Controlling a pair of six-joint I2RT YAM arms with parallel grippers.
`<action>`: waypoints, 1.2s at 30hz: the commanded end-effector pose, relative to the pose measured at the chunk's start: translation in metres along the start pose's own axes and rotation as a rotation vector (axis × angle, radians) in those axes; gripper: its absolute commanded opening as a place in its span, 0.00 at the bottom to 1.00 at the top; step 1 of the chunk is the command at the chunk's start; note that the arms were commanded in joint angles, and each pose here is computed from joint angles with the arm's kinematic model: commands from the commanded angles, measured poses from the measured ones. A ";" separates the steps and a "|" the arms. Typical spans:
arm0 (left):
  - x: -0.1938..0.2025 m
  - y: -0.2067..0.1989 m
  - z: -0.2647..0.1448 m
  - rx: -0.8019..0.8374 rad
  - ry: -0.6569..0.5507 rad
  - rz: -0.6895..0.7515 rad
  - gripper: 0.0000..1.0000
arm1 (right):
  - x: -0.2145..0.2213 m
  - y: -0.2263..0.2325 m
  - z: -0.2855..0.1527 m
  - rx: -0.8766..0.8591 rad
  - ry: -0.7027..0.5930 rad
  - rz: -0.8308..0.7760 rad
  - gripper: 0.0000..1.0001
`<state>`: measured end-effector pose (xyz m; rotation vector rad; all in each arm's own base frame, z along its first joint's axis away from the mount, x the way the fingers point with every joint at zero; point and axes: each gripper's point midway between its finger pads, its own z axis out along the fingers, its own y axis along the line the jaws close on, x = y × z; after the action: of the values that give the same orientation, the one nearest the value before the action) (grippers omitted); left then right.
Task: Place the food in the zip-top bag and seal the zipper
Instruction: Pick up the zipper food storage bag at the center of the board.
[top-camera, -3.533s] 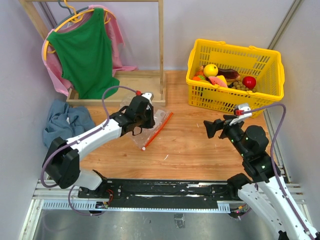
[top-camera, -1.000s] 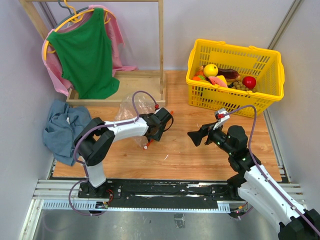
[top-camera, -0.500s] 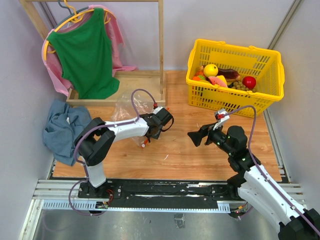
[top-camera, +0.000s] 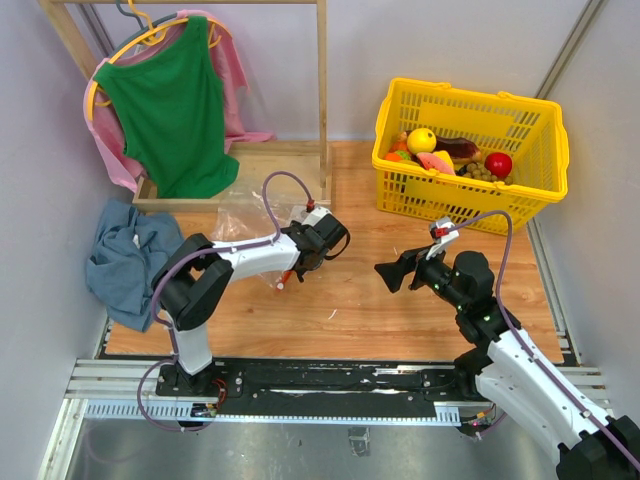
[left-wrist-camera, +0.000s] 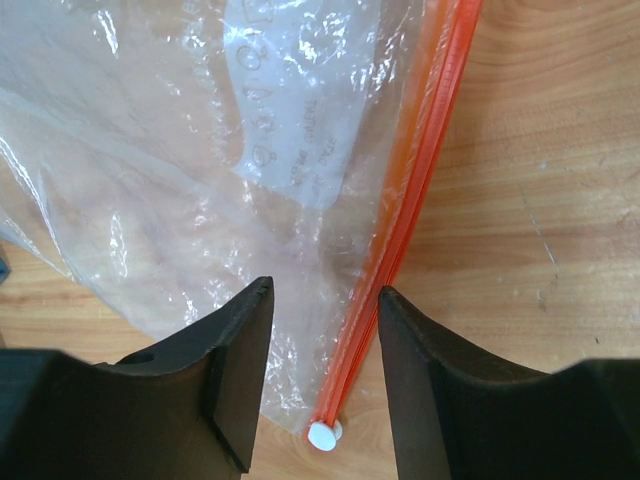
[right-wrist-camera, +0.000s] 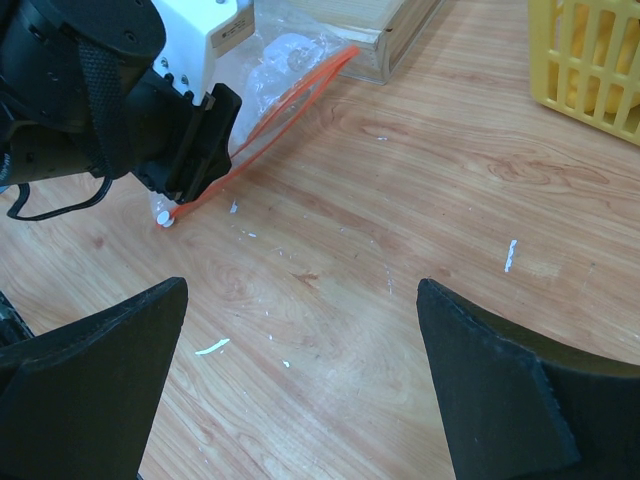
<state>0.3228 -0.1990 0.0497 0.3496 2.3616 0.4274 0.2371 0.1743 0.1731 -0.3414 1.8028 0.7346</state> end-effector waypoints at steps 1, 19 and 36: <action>-0.012 0.005 0.009 -0.085 -0.051 0.000 0.49 | -0.003 0.003 0.001 -0.012 -0.027 -0.003 0.99; -0.020 0.039 0.020 -0.285 -0.117 0.011 0.27 | -0.004 0.006 0.001 -0.030 -0.034 0.001 0.99; -0.031 0.057 -0.003 -0.259 -0.139 -0.103 0.00 | -0.010 0.011 0.004 -0.051 -0.052 0.018 0.99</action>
<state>0.3537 -0.1561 0.0573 0.2413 2.1850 0.7200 0.2375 0.1766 0.1744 -0.3382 1.7847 0.7525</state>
